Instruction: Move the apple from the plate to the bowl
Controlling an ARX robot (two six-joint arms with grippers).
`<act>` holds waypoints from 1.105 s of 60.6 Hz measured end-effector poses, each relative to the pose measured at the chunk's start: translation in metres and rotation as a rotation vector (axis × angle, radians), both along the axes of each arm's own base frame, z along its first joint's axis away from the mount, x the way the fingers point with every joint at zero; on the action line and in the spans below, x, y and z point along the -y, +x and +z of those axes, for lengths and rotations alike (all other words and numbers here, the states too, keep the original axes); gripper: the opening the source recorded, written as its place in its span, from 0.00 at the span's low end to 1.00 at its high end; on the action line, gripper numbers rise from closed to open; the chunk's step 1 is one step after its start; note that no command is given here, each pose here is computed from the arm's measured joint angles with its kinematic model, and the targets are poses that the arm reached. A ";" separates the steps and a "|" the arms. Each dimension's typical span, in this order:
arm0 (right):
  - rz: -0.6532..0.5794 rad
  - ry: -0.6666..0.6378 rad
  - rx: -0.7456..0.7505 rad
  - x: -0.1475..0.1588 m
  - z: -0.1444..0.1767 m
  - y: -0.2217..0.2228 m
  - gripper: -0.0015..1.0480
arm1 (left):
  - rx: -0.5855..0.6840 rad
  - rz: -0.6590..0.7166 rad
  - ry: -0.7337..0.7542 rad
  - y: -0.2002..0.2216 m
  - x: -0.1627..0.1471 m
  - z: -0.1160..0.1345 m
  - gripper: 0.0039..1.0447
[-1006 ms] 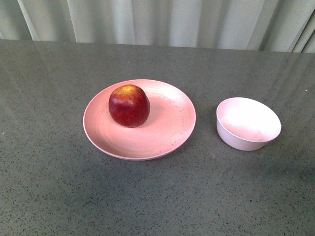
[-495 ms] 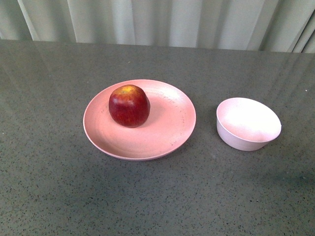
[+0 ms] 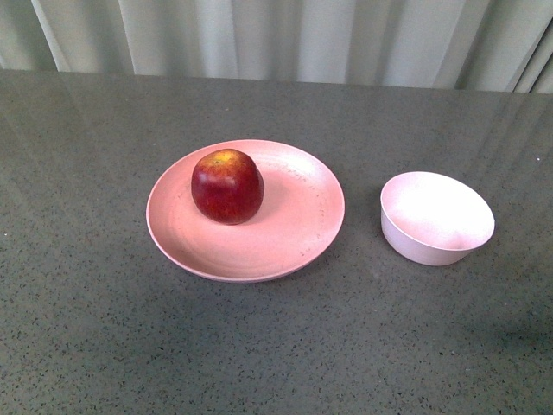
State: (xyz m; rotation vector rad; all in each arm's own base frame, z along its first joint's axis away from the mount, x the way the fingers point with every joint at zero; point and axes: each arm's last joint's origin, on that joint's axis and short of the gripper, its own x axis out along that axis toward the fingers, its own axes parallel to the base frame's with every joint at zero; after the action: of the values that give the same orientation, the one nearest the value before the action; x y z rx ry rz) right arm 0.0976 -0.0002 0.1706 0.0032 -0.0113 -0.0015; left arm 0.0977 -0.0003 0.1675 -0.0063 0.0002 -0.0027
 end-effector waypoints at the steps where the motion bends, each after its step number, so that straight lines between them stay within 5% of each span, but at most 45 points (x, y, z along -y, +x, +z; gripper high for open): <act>1: 0.000 0.000 0.003 0.000 0.000 0.000 0.02 | 0.000 0.000 0.000 0.000 0.000 0.000 0.92; 13: 0.000 -0.001 0.006 0.000 0.000 -0.001 0.03 | 0.000 0.000 0.000 0.000 0.000 0.000 0.92; 20: 0.000 0.000 0.008 0.000 0.000 -0.001 0.27 | -0.003 -0.004 0.000 0.000 0.000 0.000 0.92; 24: 0.000 0.000 0.007 0.000 0.000 -0.001 0.42 | -0.256 -0.134 -0.090 0.004 0.003 0.000 0.92; 28: 0.000 0.000 0.008 0.000 0.000 -0.001 0.59 | -0.355 -0.187 -0.133 0.023 0.011 0.002 0.92; 37: 0.000 0.000 0.008 0.000 0.000 -0.001 0.93 | -0.381 -0.287 -0.126 0.075 0.038 0.009 0.92; 67: 0.000 0.000 0.008 0.000 0.000 -0.001 0.91 | -0.500 -0.397 -0.033 0.173 0.103 -0.022 0.92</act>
State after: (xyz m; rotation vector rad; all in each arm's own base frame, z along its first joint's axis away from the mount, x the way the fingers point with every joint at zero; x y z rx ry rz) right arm 0.0966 -0.0002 0.1711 0.0028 -0.0189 -0.0019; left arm 0.2709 -0.1031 0.1458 -0.0402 0.5015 -0.3977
